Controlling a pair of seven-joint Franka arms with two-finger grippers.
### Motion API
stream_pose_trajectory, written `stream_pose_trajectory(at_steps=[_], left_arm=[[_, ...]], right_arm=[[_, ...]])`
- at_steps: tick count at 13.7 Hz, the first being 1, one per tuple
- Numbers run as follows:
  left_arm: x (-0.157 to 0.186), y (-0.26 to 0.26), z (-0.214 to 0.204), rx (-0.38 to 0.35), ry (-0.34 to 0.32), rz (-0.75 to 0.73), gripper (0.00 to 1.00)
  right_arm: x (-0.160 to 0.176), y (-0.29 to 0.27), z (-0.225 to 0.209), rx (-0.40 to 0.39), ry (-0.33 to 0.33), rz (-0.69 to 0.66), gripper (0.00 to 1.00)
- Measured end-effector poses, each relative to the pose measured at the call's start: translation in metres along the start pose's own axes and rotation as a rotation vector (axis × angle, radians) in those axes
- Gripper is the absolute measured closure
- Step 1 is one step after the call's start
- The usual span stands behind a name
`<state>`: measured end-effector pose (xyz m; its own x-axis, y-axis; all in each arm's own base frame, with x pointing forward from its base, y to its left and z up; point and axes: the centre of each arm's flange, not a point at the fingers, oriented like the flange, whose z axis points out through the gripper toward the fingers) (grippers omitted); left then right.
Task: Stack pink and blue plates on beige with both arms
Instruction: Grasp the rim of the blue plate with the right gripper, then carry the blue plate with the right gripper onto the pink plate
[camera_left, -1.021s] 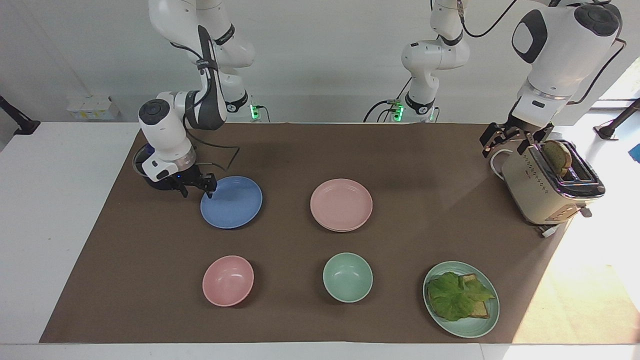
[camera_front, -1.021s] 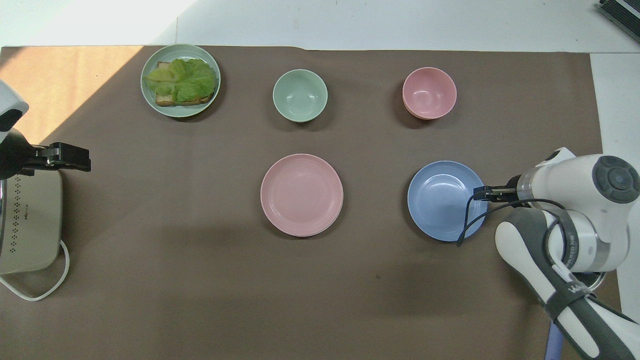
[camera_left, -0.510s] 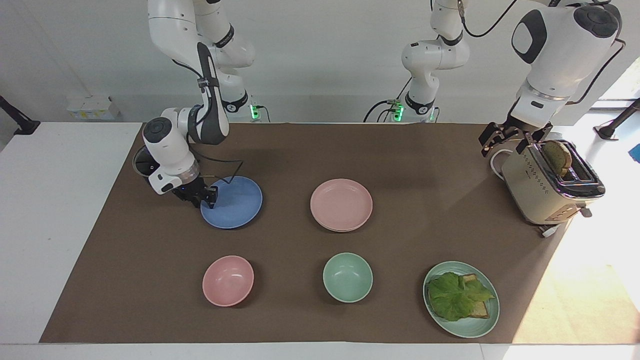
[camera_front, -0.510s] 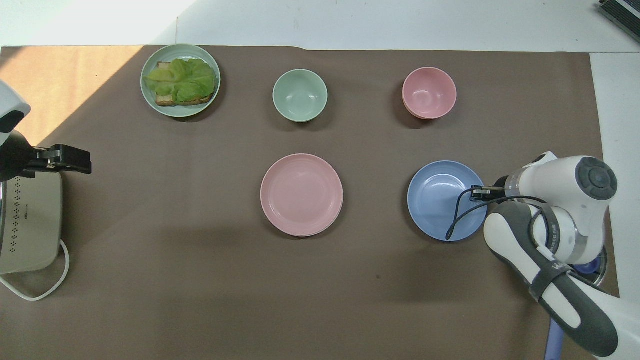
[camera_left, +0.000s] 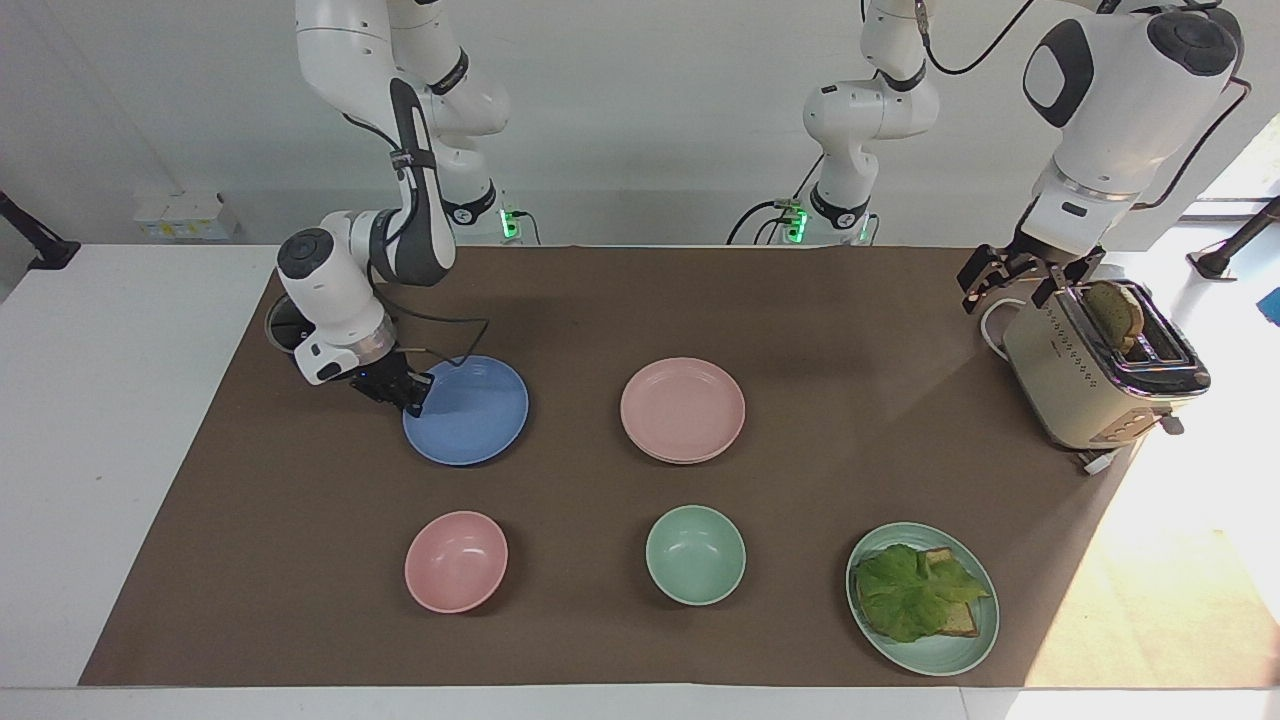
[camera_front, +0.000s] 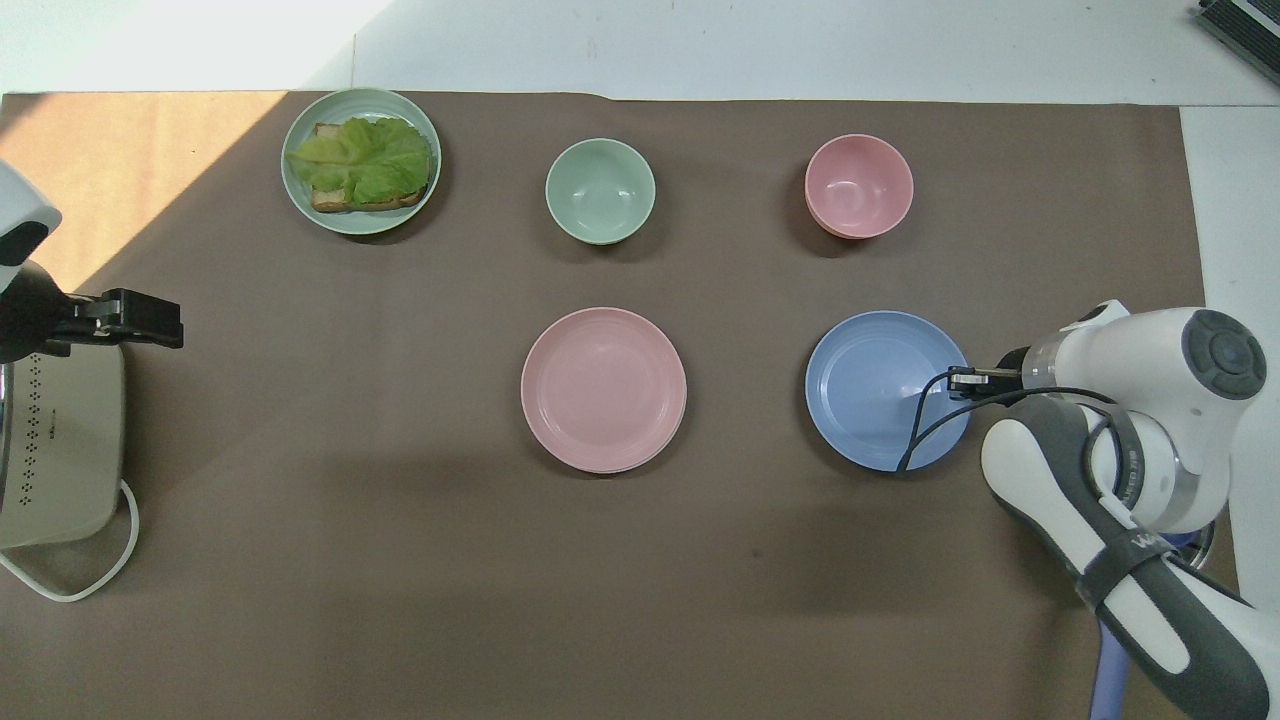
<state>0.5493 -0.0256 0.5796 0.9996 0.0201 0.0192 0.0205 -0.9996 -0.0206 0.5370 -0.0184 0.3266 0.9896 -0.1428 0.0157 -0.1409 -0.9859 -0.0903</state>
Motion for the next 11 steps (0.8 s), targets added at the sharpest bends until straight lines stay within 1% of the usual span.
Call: stream_pose_trajectory(at_steps=[2,4,6,8,11], left_arm=[[0.0,0.0,0.0,0.0,0.0,0.0,0.0],[0.0,0.0,0.0,0.0,-0.001,0.0,0.0],[0.0,0.0,0.0,0.0,-0.001,0.0,0.0],[0.0,0.0,0.0,0.0,-0.001,0.0,0.0],[0.0,0.0,0.0,0.0,-0.002,0.0,0.0]], right_arm=[[0.001,-0.007,-0.03,0.005,0.001,-0.012,0.94],[0.0,-0.02,-0.06,0.017,0.012,-0.03,0.94],[-0.003,-0.048,-0.083,0.075,0.025,-0.043,0.94],[-0.009,-0.087,-0.09,0.11,0.033,-0.083,0.94],[-0.028,-0.156,-0.084,0.125,0.035,-0.072,0.94]])
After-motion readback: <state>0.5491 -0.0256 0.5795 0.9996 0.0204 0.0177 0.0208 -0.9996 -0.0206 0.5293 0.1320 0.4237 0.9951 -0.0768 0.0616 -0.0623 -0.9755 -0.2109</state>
